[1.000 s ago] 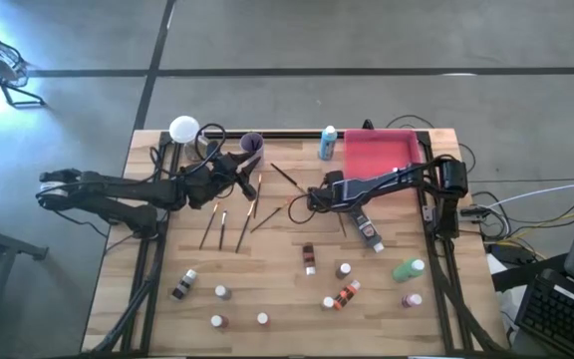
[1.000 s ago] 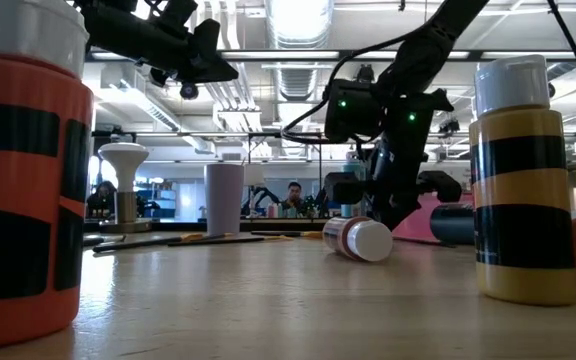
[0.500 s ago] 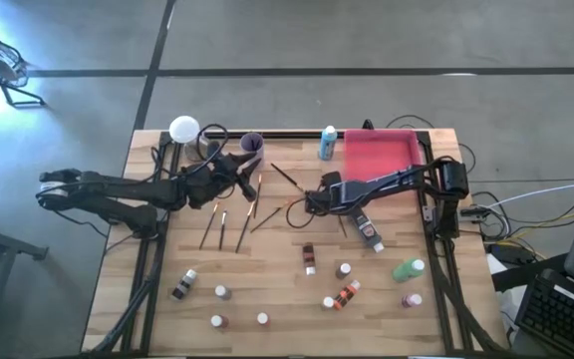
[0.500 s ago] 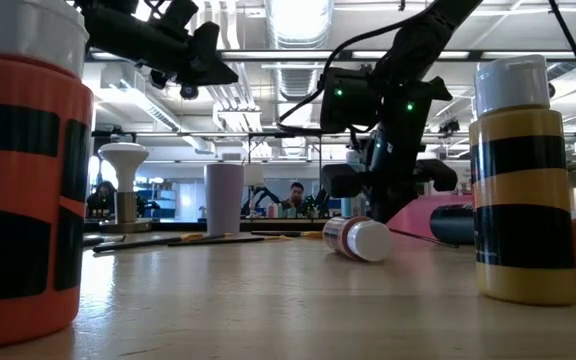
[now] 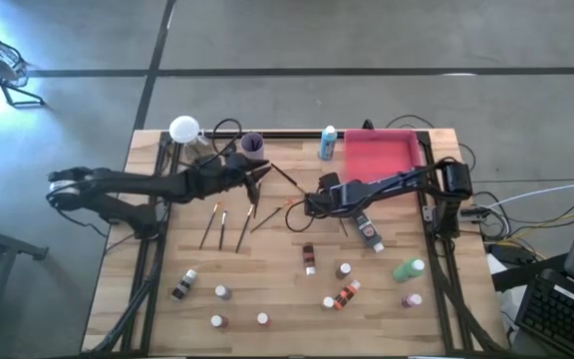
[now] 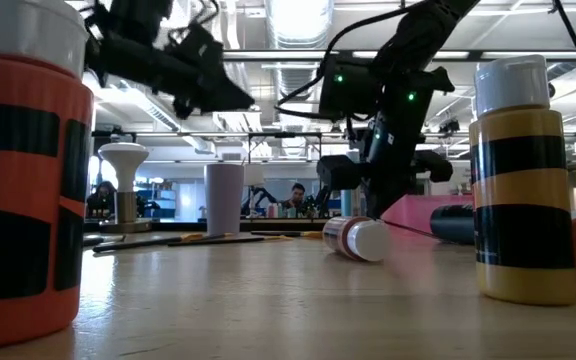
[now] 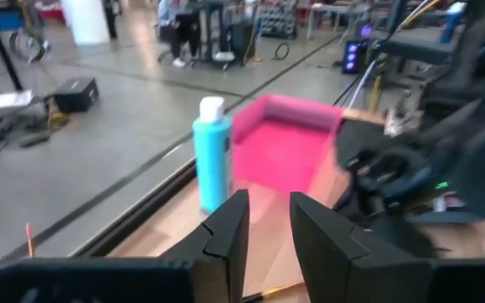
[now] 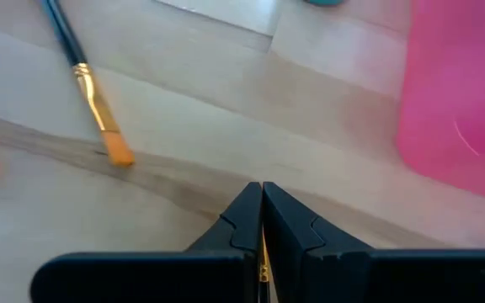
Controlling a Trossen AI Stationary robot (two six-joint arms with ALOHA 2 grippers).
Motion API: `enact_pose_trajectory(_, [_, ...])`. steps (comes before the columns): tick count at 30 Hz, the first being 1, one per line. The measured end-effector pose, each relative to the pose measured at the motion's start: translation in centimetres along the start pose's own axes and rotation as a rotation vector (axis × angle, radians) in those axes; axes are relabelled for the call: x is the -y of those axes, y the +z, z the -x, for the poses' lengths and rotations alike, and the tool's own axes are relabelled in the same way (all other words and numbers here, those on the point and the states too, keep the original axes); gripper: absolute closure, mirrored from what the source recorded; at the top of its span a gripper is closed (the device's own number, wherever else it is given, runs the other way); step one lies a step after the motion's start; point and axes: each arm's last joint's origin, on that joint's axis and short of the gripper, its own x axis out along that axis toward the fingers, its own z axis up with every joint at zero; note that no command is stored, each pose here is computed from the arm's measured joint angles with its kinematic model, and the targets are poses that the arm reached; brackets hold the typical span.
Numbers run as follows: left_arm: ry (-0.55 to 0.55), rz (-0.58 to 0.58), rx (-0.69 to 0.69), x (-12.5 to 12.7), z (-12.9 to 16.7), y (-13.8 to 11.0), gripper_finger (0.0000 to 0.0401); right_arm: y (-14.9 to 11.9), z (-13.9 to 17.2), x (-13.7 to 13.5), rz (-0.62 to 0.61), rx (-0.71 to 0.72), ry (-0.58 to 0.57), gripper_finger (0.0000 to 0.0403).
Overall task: Pick & Place Paint Supplies
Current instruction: Put the gold black paint brush into the purple cup
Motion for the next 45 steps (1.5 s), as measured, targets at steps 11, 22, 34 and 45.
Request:
enact_pose_trajectory(11, [-0.254,0.082,0.094,0.4,-3.6,-2.7,0.0307,1.1,4.9,0.4,0.007,0.138,0.101,0.0395])
enact_pose_trajectory(22, [-0.348,0.122,0.159,0.7,-4.0,-2.7,0.0307,2.6,11.6,1.1,0.001,0.344,0.304,0.0395])
enact_pose_trajectory(34, [-0.616,0.178,0.181,1.9,-6.3,-2.2,0.0307,3.6,15.4,0.3,0.076,0.505,0.493,0.0395])
enact_pose_trajectory(45, [-0.755,0.154,0.195,2.6,-7.1,-1.2,0.0307,2.8,16.3,-0.1,0.091,0.506,0.546,0.0395])
